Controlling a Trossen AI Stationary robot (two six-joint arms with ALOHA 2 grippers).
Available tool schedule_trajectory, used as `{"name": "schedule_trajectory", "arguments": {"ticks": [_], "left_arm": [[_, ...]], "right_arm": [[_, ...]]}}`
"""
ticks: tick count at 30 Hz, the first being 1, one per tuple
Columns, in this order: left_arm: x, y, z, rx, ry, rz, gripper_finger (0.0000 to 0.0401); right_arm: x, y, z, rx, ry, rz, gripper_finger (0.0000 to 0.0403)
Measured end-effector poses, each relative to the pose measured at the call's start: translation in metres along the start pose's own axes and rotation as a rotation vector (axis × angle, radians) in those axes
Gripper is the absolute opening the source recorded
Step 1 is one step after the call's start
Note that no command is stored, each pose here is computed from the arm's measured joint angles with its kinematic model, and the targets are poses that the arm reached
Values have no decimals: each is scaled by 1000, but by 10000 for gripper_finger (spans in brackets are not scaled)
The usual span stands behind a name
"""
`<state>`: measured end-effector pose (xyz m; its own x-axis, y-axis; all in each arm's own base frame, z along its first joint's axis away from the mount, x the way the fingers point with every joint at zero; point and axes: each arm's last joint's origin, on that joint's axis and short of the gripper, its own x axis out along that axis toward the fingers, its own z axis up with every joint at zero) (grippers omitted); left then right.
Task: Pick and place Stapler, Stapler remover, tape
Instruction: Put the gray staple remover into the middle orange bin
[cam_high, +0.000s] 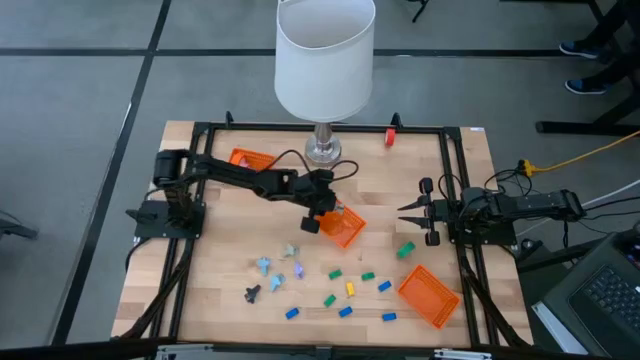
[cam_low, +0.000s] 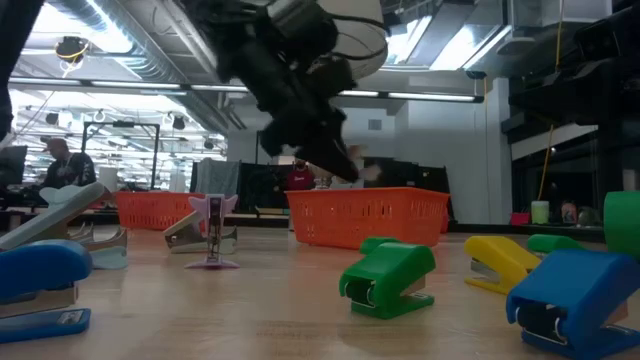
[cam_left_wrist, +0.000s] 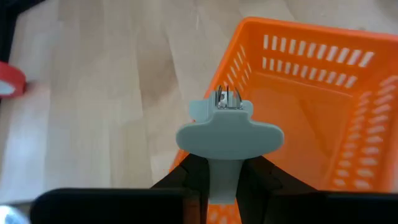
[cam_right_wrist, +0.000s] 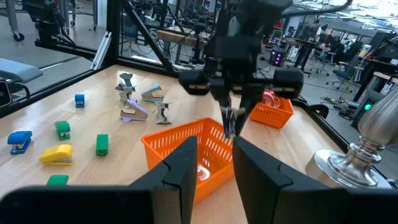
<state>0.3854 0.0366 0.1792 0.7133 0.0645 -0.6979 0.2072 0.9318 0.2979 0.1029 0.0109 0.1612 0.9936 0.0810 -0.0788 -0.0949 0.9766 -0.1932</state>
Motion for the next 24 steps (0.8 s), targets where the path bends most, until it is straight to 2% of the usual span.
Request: {"name": "schedule_trajectory", "arguments": {"ticks": [8, 14, 24], "left_arm": [[26, -5, -11, 2, 64, -33, 48], [26, -7, -14, 83, 92, -49, 48], [26, -6, -12, 113, 78, -43, 48]], "right_arm": [[0, 0, 0, 0, 0, 0, 106], [0, 0, 0, 0, 0, 0, 106], [0, 0, 0, 0, 0, 0, 106]]}}
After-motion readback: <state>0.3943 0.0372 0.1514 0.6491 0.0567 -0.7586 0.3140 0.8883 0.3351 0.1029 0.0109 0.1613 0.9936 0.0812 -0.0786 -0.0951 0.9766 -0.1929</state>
